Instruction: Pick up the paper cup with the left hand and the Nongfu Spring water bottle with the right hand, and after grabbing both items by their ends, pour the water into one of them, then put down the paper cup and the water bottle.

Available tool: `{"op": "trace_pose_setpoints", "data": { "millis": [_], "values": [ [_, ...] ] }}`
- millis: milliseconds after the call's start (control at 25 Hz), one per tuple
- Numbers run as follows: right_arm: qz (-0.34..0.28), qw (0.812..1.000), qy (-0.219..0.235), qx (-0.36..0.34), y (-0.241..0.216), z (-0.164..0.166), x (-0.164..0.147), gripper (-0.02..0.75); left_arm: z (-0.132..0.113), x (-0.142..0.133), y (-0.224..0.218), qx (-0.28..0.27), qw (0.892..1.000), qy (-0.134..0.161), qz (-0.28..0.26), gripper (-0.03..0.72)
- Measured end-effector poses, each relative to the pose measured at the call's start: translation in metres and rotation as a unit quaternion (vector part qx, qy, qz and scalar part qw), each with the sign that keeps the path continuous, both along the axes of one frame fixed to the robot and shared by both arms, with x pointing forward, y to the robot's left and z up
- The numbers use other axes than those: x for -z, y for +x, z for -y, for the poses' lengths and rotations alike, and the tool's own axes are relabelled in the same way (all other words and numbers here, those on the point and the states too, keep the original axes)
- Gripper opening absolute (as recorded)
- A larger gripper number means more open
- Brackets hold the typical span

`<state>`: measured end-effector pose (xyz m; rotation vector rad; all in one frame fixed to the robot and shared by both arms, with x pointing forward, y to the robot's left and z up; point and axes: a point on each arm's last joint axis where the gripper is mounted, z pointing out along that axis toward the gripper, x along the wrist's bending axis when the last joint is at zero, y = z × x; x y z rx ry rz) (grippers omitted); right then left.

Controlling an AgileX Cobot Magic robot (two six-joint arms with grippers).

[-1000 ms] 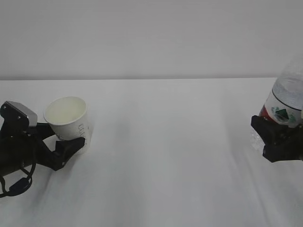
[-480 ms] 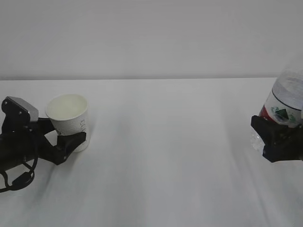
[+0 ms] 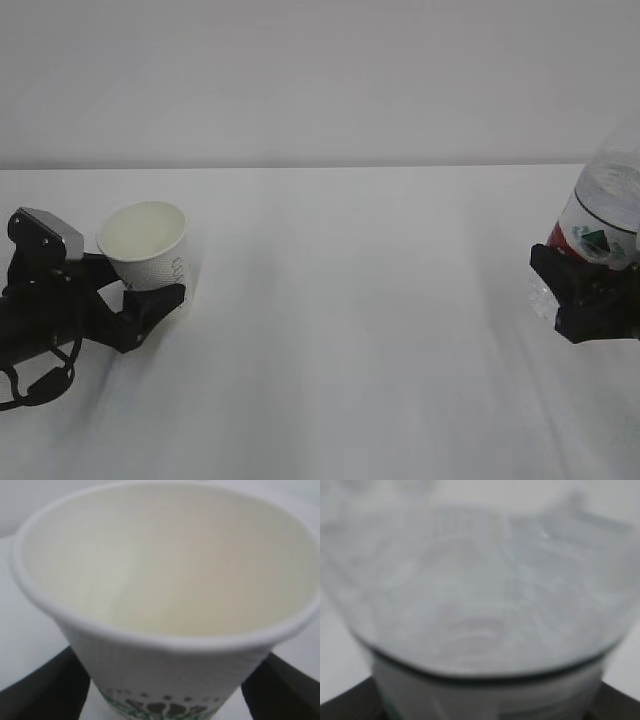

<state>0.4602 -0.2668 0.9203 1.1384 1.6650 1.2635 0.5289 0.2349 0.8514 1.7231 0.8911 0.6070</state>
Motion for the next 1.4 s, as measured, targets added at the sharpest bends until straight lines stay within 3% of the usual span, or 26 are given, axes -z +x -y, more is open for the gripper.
{"op": "trace_pose_setpoints", "data": {
  "millis": [360,800,1080,1400],
  "values": [
    [0.0,1.0,0.001,0.0,0.0,0.0,0.0,0.451,0.001,0.01,0.003,0.005,1.0,-0.007,-0.018,0.687],
    [-0.001,1.0,0.002,0.001,0.0,0.0,0.0,0.451,0.027,0.014,0.017,0.027,0.999,-0.019,-0.007,0.686],
    [-0.001,1.0,0.003,0.002,0.0,0.0,0.0,0.451,0.026,0.014,0.017,0.023,1.0,-0.02,-0.007,0.594],
    [-0.001,1.0,0.003,0.002,0.0,0.0,0.0,0.451,0.027,0.014,0.015,0.026,0.999,-0.021,-0.009,0.587]
  ]
}}
